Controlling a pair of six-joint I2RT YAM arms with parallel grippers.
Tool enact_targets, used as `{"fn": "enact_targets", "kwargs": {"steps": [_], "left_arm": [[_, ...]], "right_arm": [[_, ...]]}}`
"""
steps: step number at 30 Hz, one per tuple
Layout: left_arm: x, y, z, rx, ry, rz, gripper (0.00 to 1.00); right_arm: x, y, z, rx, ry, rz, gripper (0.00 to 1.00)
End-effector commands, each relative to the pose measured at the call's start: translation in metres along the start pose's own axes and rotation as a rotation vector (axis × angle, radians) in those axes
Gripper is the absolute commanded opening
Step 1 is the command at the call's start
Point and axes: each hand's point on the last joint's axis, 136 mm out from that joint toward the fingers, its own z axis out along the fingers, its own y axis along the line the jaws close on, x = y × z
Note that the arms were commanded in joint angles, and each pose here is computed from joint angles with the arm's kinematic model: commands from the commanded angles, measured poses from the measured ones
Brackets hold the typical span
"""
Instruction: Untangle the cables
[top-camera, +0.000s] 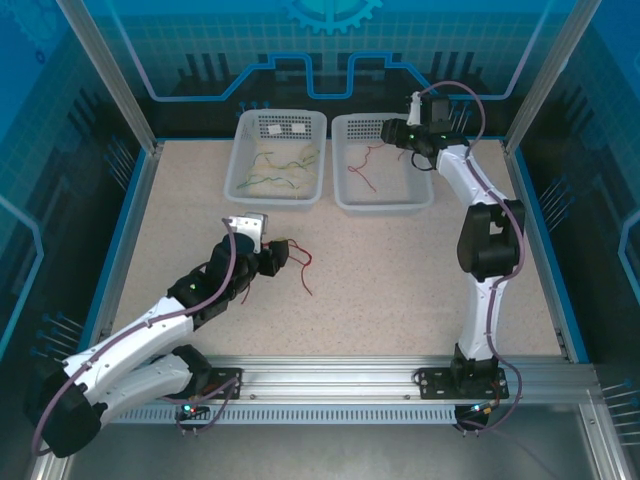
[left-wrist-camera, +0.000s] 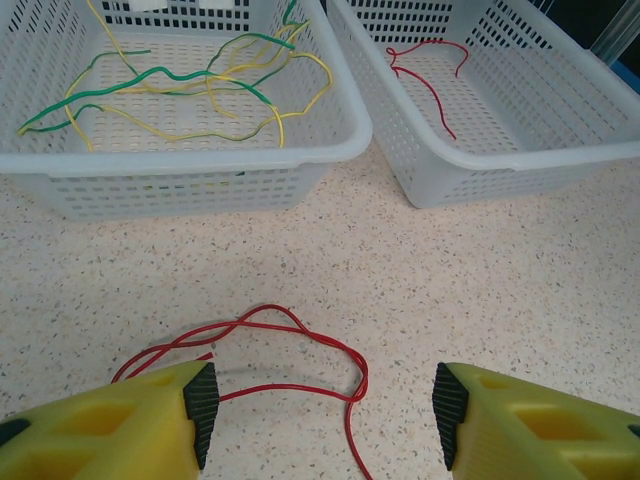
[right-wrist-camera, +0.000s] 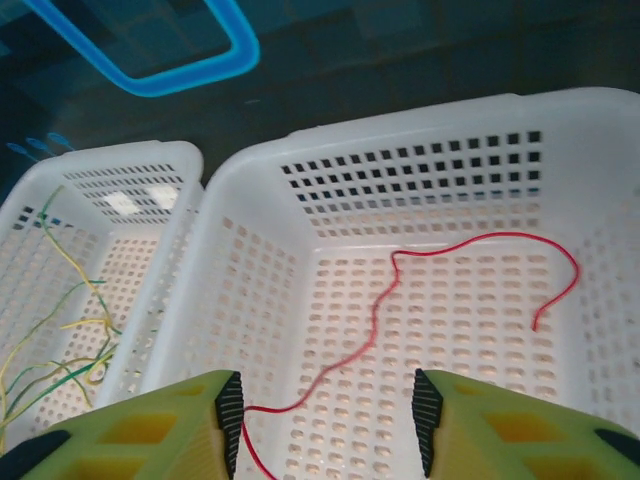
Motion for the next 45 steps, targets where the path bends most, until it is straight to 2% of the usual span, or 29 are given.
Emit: {"fn": "enact_targets", "kwargs": {"steps": [1,3,6,7,8,12,14,16,19,21,24,28,35,41,43,45], "left_arm": [[-0.018,0.000,-0.003,-0.017,-0.062,-0.030,0.63],[-0.019,0.006,-0.003,-0.047,-0.065,-0.050,0.63],[-0.019,0.017,-0.003,-0.094,-0.040,-0.103,0.67],[-0.016,0.027,-0.002,-0.126,-0.014,-0.150,0.75],[-0.013,0.035,0.000,-0.141,0.015,-0.199,0.78],[0.007,0.071,0.006,-0.175,0.180,-0.425,0.80],[0.016,0.083,0.005,-0.236,0.252,-0.410,0.80],[0.029,0.089,0.007,-0.266,0.363,-0.389,0.79],[0.049,0.082,0.016,-0.224,0.502,-0.378,0.76],[0.059,0.067,0.024,-0.128,0.557,-0.358,0.73],[0.076,0.060,0.033,-0.096,0.620,-0.309,0.71],[0.086,0.059,0.047,-0.118,0.647,-0.283,0.69],[0.073,0.058,0.069,-0.111,0.558,-0.310,0.68],[0.072,0.063,0.081,-0.133,0.538,-0.297,0.68],[0.075,0.064,0.085,-0.141,0.558,-0.283,0.66],[0.076,0.068,0.087,-0.158,0.559,-0.273,0.60]], "right_arm": [[-0.038,0.014,-0.057,0.085,-0.095,-0.078,0.54],[-0.042,0.025,-0.078,0.098,-0.107,-0.123,0.55],[-0.034,0.061,-0.113,0.053,-0.142,-0.226,0.56],[-0.029,0.076,-0.127,0.029,-0.171,-0.263,0.56],[-0.021,0.088,-0.138,0.005,-0.200,-0.293,0.58],[0.030,0.139,-0.188,-0.184,-0.364,-0.395,0.63],[0.060,0.159,-0.207,-0.283,-0.405,-0.439,0.64],[0.098,0.172,-0.216,-0.344,-0.391,-0.494,0.64],[0.154,0.181,-0.220,-0.400,-0.396,-0.559,0.64],[0.183,0.177,-0.219,-0.424,-0.362,-0.547,0.64],[0.209,0.167,-0.220,-0.409,-0.343,-0.522,0.64],[0.212,0.159,-0.220,-0.380,-0.365,-0.496,0.64],[0.195,0.174,-0.211,-0.368,-0.366,-0.531,0.64],[0.193,0.178,-0.209,-0.376,-0.374,-0.514,0.64],[0.194,0.177,-0.211,-0.379,-0.375,-0.507,0.64],[0.196,0.175,-0.213,-0.380,-0.377,-0.506,0.64]]}}
